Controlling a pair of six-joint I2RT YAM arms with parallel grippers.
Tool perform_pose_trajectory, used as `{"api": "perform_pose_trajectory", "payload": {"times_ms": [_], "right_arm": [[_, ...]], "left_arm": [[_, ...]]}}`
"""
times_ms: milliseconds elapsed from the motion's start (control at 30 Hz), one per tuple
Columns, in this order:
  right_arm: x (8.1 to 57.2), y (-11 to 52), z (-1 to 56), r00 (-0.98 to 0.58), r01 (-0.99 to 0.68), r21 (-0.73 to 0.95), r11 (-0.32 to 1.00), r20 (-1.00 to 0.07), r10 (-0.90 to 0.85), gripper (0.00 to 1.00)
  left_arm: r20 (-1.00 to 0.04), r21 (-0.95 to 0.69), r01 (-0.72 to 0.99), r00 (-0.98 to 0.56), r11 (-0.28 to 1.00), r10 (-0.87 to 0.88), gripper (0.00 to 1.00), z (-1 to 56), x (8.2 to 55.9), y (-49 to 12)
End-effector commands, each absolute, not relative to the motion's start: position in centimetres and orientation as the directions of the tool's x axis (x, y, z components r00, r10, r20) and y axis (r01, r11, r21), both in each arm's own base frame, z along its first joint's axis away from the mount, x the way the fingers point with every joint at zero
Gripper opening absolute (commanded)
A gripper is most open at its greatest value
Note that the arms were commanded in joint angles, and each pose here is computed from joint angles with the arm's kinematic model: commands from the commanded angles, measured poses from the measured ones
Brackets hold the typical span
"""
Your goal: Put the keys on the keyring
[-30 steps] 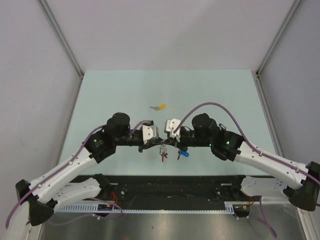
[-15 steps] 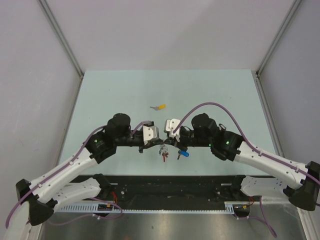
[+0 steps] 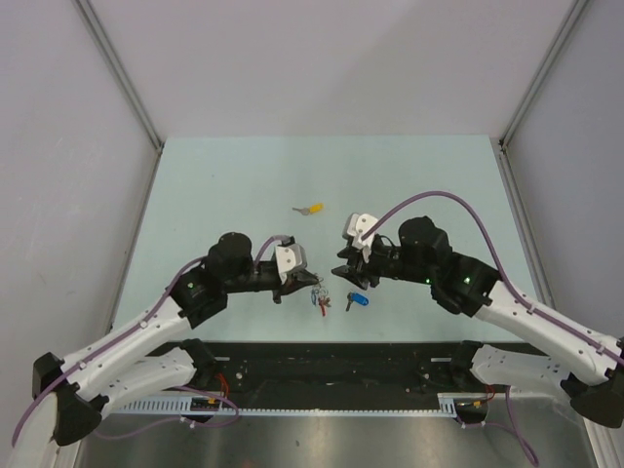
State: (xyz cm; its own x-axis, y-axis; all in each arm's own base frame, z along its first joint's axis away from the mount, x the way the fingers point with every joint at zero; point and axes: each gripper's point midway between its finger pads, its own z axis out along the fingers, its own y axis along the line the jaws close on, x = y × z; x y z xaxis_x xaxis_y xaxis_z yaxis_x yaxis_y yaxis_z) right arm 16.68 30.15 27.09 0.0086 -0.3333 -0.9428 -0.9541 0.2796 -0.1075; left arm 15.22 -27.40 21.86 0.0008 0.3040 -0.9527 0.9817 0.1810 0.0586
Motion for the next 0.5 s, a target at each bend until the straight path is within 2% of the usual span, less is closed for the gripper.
{"api": "perform_pose_trajectory", "payload": {"times_ms": [0, 300, 467], "right_arm": [[17.4, 28.8, 30.1, -0.026, -0.918, -0.075, 0.39, -0.968, -0.248, 0.46], [19.3, 28.7, 27.7, -0.101, -0.842, -0.018, 0.539, -0.977, -0.19, 0.46], [18.9, 29.5, 27.3, -0.117, -0.847, 0.014, 0.532, -0.98, -0.159, 0.46]], "left_arm": [[-0.988, 0.08, 0.968, 0.045, 0.239, 0.149, 0.0, 26.0, 15.8, -27.9], [-0.997, 0.075, 0.961, 0.064, 0.267, 0.047, 0.0, 27.3, 15.8, -27.6], [-0.997, 0.074, 0.954, 0.076, 0.292, 0.005, 0.0, 27.6, 16.1, -27.4]]}}
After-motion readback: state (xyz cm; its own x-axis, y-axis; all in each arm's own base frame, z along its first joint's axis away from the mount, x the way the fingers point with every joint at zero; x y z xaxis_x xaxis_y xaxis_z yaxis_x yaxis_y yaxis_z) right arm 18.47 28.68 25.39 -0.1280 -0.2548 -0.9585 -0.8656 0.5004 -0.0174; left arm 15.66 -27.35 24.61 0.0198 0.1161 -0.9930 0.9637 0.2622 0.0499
